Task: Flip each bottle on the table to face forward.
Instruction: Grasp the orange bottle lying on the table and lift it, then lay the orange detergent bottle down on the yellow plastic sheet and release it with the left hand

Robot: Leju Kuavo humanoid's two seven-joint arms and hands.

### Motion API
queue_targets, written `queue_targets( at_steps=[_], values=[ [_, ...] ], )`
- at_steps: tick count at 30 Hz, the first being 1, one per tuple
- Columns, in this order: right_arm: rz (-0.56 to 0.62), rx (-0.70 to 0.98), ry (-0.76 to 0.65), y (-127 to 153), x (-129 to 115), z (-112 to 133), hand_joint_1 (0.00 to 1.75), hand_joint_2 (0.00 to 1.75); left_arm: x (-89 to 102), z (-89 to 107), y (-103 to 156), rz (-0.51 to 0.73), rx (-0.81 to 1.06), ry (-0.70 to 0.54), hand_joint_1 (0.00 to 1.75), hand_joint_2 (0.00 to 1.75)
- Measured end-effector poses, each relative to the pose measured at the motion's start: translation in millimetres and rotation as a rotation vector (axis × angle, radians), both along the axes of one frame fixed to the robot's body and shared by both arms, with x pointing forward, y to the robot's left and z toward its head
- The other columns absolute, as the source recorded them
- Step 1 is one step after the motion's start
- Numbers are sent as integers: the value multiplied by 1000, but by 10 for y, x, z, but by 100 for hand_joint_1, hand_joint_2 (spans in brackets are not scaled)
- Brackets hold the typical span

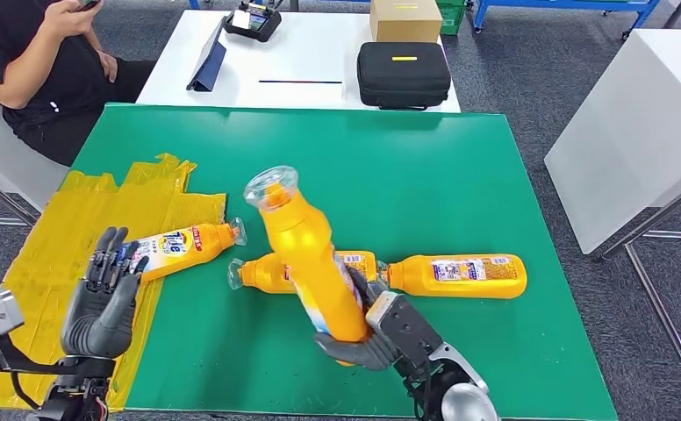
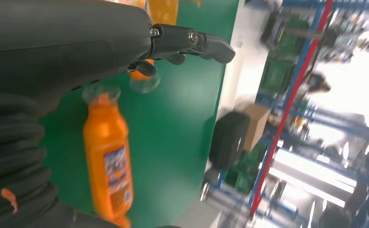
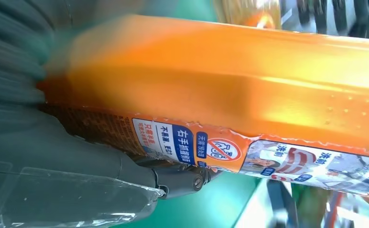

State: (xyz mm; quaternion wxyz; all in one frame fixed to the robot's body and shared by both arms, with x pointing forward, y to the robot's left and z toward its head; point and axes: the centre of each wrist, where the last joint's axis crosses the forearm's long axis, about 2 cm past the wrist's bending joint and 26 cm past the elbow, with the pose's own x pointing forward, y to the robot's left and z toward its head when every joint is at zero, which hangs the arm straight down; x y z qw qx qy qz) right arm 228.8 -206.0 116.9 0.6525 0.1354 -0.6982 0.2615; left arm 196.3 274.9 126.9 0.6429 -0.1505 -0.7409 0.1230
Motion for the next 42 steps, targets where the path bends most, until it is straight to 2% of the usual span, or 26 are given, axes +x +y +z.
queue_targets(
  at_steps=[6, 11, 18, 26, 34, 42],
  values=[
    [-113, -104, -73, -62, -10, -43, 175, 175, -80, -26, -240, -108, -71, 15, 0, 175],
    [-144, -199, -135, 118, 162, 28, 175, 175, -11, 58, -459, -181, -146, -6, 0, 175],
    [-127, -263, -194, 414, 322, 155, 175, 175, 233, 256, -750, -260, -227, -41, 0, 175],
    [-110, -356, -228, 592, 316, 149, 175, 175, 419, 374, -980, -306, -263, -52, 0, 175],
    [-102, -580, -334, 772, 212, 67, 175, 175, 607, 417, -1144, -323, -302, -23, 0, 175],
    [-71, -622, -361, 862, 206, 44, 175, 175, 647, 385, -1192, -318, -307, 3, 0, 175]
  ],
)
